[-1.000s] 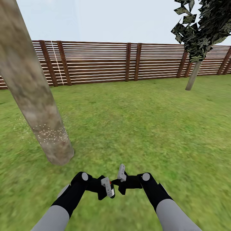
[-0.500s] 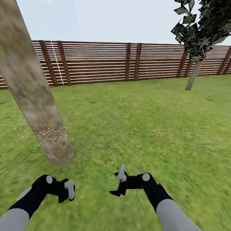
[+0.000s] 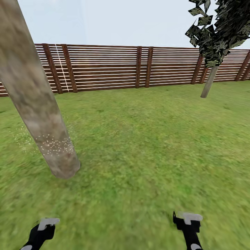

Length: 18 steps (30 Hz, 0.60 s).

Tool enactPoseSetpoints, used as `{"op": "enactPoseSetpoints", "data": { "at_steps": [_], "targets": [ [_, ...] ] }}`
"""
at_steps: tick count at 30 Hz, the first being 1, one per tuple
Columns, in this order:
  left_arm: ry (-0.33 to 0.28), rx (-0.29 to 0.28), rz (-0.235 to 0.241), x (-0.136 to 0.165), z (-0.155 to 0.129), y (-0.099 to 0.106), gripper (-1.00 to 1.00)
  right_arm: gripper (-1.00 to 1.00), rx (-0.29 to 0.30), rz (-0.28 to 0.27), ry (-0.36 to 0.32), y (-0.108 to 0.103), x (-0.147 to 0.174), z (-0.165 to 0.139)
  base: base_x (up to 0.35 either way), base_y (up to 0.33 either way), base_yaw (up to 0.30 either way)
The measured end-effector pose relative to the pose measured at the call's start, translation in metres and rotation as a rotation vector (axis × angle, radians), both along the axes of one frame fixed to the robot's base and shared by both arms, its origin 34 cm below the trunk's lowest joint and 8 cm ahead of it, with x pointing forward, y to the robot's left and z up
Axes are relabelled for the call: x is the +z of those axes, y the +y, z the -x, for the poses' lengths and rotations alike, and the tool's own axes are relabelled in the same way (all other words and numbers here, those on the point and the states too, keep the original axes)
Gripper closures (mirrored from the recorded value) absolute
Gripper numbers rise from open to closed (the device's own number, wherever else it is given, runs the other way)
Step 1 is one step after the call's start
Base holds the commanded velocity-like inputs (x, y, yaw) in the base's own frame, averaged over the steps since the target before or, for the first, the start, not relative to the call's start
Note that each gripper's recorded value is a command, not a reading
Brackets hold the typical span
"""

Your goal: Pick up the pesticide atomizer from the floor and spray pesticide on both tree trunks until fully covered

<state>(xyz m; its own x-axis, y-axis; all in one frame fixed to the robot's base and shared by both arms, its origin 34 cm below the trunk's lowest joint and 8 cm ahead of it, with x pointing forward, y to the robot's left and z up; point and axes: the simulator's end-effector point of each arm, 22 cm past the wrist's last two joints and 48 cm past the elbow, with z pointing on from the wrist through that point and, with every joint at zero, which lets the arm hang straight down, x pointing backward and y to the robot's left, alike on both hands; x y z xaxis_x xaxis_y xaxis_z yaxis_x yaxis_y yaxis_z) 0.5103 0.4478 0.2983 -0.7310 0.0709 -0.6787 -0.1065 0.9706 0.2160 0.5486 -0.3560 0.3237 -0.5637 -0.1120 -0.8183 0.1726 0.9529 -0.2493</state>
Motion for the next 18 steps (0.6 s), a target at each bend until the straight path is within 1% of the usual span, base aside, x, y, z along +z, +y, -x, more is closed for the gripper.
{"op": "enactPoseSetpoints", "data": {
  "at_steps": [1,2,4,7,9,18],
  "targets": [
    [0.004,0.011,-0.002,-0.004,0.009,-0.003,1.0,-1.0,-0.031,0.013,-0.006,-0.014,0.002,0.004,0.0,0.0,0.0],
    [0.025,0.02,-0.003,-0.014,0.03,-0.006,1.0,-1.0,-0.094,0.012,-0.015,-0.031,0.003,0.01,0.0,0.0,0.0],
    [0.04,0.025,-0.003,-0.02,0.044,-0.008,1.0,-1.0,-0.121,0.006,-0.014,-0.036,0.002,0.014,0.0,0.0,0.0],
    [0.048,0.028,0.001,-0.023,0.051,-0.012,1.0,-1.0,-0.133,-0.003,0.034,-0.033,-0.012,0.033,0.0,0.0,0.0],
    [0.046,0.038,0.013,-0.025,0.052,-0.017,1.0,-1.0,-0.129,-0.017,0.048,-0.023,-0.017,0.038,0.0,0.0,0.0],
    [0.04,0.063,0.019,-0.024,0.052,-0.014,1.0,-1.0,-0.133,-0.017,0.049,-0.022,-0.017,0.039,0.0,0.0,0.0]
  ]
}}
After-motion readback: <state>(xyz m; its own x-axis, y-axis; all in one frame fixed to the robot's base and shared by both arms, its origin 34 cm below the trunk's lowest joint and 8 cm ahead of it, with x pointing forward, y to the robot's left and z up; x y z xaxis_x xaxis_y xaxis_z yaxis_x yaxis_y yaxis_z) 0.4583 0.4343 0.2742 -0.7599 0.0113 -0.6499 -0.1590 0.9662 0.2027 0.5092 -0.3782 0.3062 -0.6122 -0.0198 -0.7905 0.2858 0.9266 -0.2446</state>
